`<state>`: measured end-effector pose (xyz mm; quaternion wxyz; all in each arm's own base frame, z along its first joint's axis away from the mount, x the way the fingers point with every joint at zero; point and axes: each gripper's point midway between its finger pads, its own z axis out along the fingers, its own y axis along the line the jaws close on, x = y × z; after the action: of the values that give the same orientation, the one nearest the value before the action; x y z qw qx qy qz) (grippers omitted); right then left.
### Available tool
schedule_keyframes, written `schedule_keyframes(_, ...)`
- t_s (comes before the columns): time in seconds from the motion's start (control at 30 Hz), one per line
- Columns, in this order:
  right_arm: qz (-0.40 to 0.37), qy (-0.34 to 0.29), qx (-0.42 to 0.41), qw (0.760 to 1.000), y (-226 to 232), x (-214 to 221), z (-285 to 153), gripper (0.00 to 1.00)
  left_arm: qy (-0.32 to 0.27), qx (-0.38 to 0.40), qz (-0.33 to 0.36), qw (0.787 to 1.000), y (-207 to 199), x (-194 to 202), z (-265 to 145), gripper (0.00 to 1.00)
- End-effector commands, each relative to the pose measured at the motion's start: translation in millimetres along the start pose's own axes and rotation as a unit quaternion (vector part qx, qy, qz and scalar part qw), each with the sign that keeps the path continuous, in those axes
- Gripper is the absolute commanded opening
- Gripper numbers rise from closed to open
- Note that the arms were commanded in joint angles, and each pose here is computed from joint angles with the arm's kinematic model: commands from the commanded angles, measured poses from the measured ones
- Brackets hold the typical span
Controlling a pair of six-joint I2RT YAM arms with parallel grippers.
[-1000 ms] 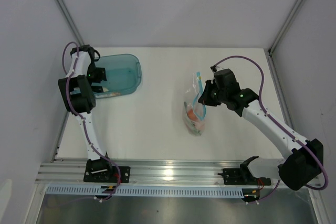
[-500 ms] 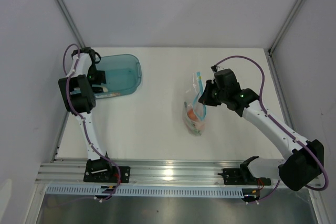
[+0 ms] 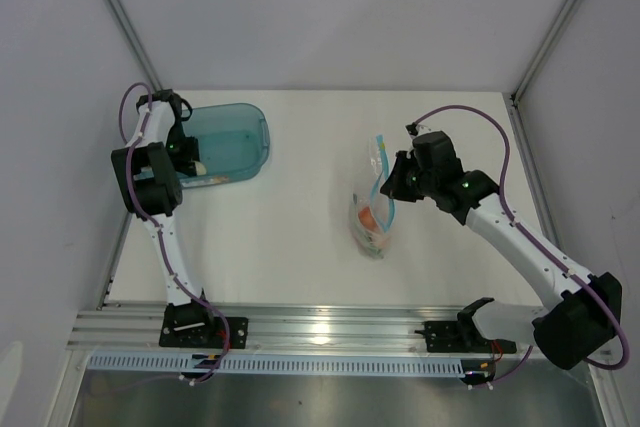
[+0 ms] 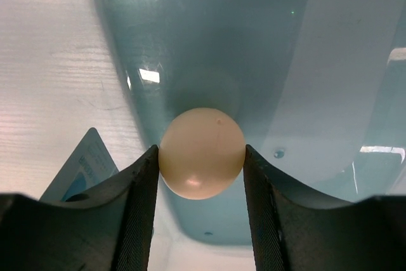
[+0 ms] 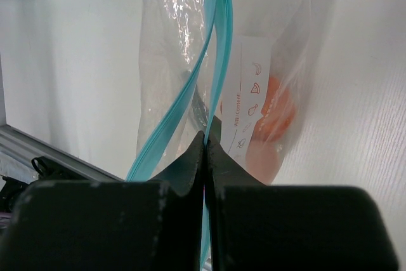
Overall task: Place the food in the zip-top bag and seal the zipper
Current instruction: Pick up the fake food from the bin, then place the fake food in the zipper food storage bag.
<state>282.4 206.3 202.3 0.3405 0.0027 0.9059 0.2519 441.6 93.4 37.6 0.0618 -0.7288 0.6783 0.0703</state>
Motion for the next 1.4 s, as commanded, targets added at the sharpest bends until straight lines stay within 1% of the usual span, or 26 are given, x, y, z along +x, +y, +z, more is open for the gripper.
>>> schedule_keyframes(0.0,-0.007,-0.023,-0.002,1.000,0,-9,-6,0.00,-0.014,0.025,-0.011,1.000,-3,-10,-19,0.40)
schedule_keyframes(0.03,-0.007,-0.023,-0.001,1.000,0,-10,-6,0.00,-0.014,0.026,-0.010,1.000,-4,-10,-19,0.37)
schedule_keyframes(0.07,-0.007,-0.023,0.000,1.000,-1,-10,-6,0.00,-0.012,0.025,-0.009,1.000,-3,-9,-18,0.31)
schedule_keyframes(0.13,-0.007,-0.023,-0.003,1.000,1,-9,-5,0.00,-0.010,0.030,-0.007,0.999,-5,-8,-18,0.26)
schedule_keyframes(0.17,-0.007,-0.022,-0.002,1.000,0,-9,-5,0.00,-0.009,0.034,-0.006,0.999,-6,-8,-20,0.19)
schedule_keyframes(0.23,-0.007,-0.021,-0.004,1.000,1,-9,-4,0.00,-0.003,0.041,-0.003,0.999,-8,-6,-20,0.12)
schedule_keyframes(0.27,-0.006,-0.020,-0.003,1.000,0,-8,-3,0.00,0.000,0.042,-0.001,0.999,-8,-5,-20,0.02)
schedule_keyframes(0.3,-0.007,-0.019,-0.002,1.000,0,-8,-3,0.00,0.005,0.045,0.000,0.999,-8,-3,-20,0.01)
schedule_keyframes(0.47,-0.007,-0.017,-0.003,1.000,0,-8,-1,0.00,0.011,0.069,0.002,0.998,-13,0,-25,0.00)
schedule_keyframes(0.73,-0.005,-0.014,-0.010,1.000,4,-9,3,0.00,-0.004,0.116,0.008,0.993,-18,-9,-54,0.01)
schedule_keyframes(1.07,-0.006,-0.010,-0.010,1.000,4,-8,8,0.00,0.005,0.154,0.017,0.988,-14,-7,-81,0.01)
schedule_keyframes(1.13,-0.006,-0.008,-0.007,1.000,3,-7,11,0.00,0.012,0.160,0.021,0.987,-6,-1,-85,0.01)
schedule_keyframes(1.17,-0.007,-0.007,-0.007,1.000,3,-7,12,0.00,0.017,0.183,0.022,0.983,-9,1,-97,0.01)
schedule_keyframes(1.2,-0.005,-0.006,-0.005,1.000,2,-7,13,0.00,0.023,0.175,0.026,0.984,-1,6,-90,0.00)
schedule_keyframes(1.27,-0.006,-0.005,-0.005,1.000,3,-9,15,0.00,0.031,0.192,0.032,0.980,1,14,-93,0.01)
schedule_keyframes(1.3,-0.007,-0.004,-0.005,1.000,3,-8,15,0.00,0.032,0.209,0.036,0.977,2,16,-105,0.01)
schedule_keyframes(1.37,-0.007,-0.007,-0.001,1.000,2,-10,15,0.00,0.041,0.219,0.050,0.973,8,27,-111,0.01)
